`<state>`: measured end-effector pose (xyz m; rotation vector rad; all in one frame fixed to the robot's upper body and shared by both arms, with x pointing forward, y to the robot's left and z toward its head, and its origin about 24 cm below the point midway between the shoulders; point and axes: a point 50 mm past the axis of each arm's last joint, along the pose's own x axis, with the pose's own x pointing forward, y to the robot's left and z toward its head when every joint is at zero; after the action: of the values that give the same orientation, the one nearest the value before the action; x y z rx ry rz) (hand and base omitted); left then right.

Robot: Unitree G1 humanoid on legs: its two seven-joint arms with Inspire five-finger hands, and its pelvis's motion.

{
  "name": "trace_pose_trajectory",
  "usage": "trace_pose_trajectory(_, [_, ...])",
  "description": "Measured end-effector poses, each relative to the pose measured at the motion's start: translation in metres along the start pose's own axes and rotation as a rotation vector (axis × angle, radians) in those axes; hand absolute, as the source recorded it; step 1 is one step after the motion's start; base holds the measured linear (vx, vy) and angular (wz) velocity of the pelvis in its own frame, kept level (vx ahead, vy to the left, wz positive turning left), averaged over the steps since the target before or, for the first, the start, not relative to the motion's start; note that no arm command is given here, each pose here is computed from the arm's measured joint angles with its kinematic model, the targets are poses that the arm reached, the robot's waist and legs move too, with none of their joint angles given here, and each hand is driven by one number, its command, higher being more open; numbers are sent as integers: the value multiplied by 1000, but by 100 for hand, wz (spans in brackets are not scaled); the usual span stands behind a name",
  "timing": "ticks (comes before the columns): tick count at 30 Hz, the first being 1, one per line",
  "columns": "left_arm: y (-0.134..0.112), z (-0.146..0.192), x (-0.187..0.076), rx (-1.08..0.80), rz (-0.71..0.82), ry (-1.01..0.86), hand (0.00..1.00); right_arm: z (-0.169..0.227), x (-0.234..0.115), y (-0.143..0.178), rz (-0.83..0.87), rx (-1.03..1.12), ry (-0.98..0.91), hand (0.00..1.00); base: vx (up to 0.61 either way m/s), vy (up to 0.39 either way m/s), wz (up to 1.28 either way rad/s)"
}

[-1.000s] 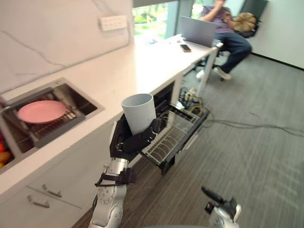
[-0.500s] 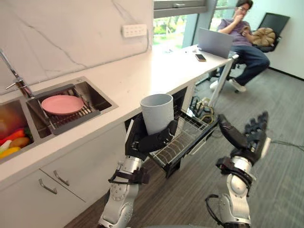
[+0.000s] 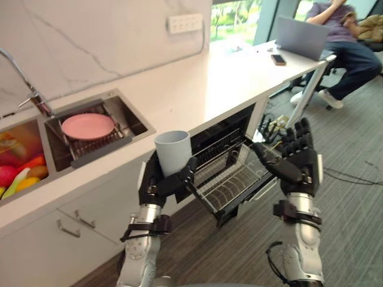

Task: Walk over to the sink, pick up the cup, carry it to the dishwasher, place the cup inside the dishwasher, then close the dishwasher door

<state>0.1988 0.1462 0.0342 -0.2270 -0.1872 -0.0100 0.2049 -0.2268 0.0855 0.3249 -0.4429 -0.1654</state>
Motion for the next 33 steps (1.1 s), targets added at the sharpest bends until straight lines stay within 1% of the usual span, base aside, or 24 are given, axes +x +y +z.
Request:
trace_pose_trajectory(3, [0,-6,-10,98,37,35,0,15,0,9,66,129,-58,100,5,54,-12])
trace_pose_trajectory(5, [-8,-8,-11,166,13,36,0,19,-3,15,113,221,-90,100,-48,68,-8])
trace_pose_trajectory(7, [-16,-9,-10,228,-23,23,0,13,-5,21,137,283,-75,100,-52,70,-11])
trace_pose_trajectory(9, [-18,-5,-4,314,-40,-11,0,3,-8,36,204,346,-40,100,-47,69,-37])
trace_pose_trajectory(12, [-22,5,12,372,8,-99,0,-6,-10,54,304,385,23,100,-56,46,-18])
trace_pose_trajectory(14, [-28,11,18,387,30,-151,0,-9,-11,60,336,397,58,100,-64,10,8])
trace_pose_trajectory(18, [-34,17,19,442,28,-206,0,-15,-14,70,370,406,112,100,-87,7,8])
trace_pose_trajectory(23, [-47,23,17,503,-30,-269,0,-23,-18,83,421,289,185,100,-19,-2,-7])
trace_pose_trajectory(26, [-57,25,15,533,-82,-302,0,-26,-18,82,424,271,230,100,3,-4,-2])
trace_pose_trajectory(31, [-64,27,13,549,-127,-330,0,-29,-20,84,439,261,270,100,0,0,0])
trace_pose_trajectory(33, [-66,28,12,543,-151,-339,0,-31,-21,85,458,222,288,100,-10,-9,2])
